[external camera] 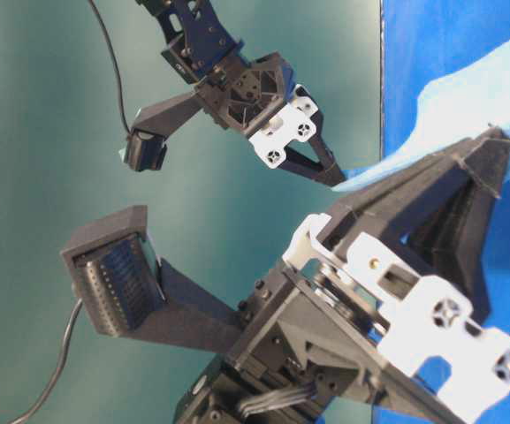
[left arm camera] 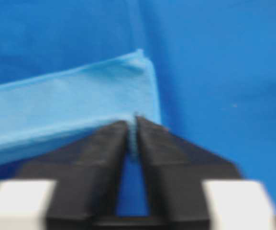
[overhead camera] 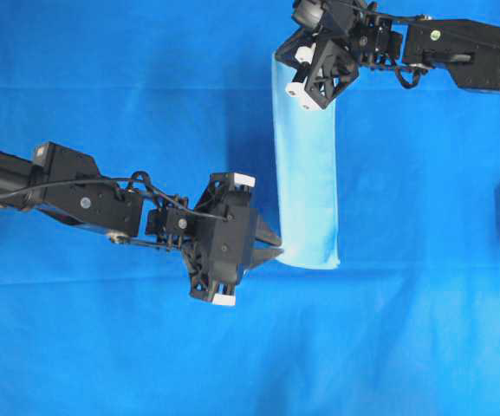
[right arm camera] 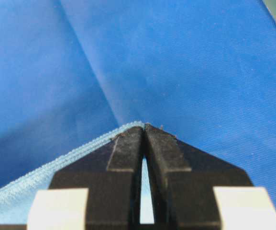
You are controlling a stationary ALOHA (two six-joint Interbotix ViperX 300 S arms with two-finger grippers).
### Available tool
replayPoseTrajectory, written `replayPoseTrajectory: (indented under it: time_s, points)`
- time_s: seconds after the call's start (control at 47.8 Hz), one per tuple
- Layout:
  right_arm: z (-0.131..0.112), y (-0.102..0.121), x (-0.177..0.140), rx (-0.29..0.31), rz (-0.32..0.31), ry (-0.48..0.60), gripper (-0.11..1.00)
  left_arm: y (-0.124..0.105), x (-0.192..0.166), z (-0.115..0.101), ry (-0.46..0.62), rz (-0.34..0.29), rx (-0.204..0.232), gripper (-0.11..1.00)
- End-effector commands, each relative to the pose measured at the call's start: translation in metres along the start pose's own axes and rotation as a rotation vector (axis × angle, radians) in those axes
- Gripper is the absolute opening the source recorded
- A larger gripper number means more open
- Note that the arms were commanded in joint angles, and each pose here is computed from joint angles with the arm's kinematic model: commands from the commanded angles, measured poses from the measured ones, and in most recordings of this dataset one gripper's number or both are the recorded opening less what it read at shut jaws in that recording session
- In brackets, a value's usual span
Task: Fold the light blue towel.
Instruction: 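Swing the towel vertical, right gripper far, left gripper near, lay it down, then open both grippers and move them away from the towel strip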
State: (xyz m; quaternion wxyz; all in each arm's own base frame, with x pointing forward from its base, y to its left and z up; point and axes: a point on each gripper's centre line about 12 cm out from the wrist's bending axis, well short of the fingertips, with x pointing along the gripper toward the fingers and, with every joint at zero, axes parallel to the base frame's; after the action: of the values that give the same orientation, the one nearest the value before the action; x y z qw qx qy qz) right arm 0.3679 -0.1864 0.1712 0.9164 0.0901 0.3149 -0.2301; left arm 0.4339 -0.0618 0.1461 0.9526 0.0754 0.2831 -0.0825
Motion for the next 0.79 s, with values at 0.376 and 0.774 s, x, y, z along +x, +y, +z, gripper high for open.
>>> replayPoseTrajectory:
  time_s: [0.376, 0.774]
  points:
    - [0.002, -0.010, -0.003, 0.019, -0.048, 0.044, 0.67, -0.003, -0.021, 0.016, 0.042, -0.018, 0.029, 0.80]
    - [0.005, 0.006, -0.053, 0.006, -0.013, -0.023, 0.65, 0.009, -0.078, 0.008, 0.167, -0.011, -0.011, 0.79]
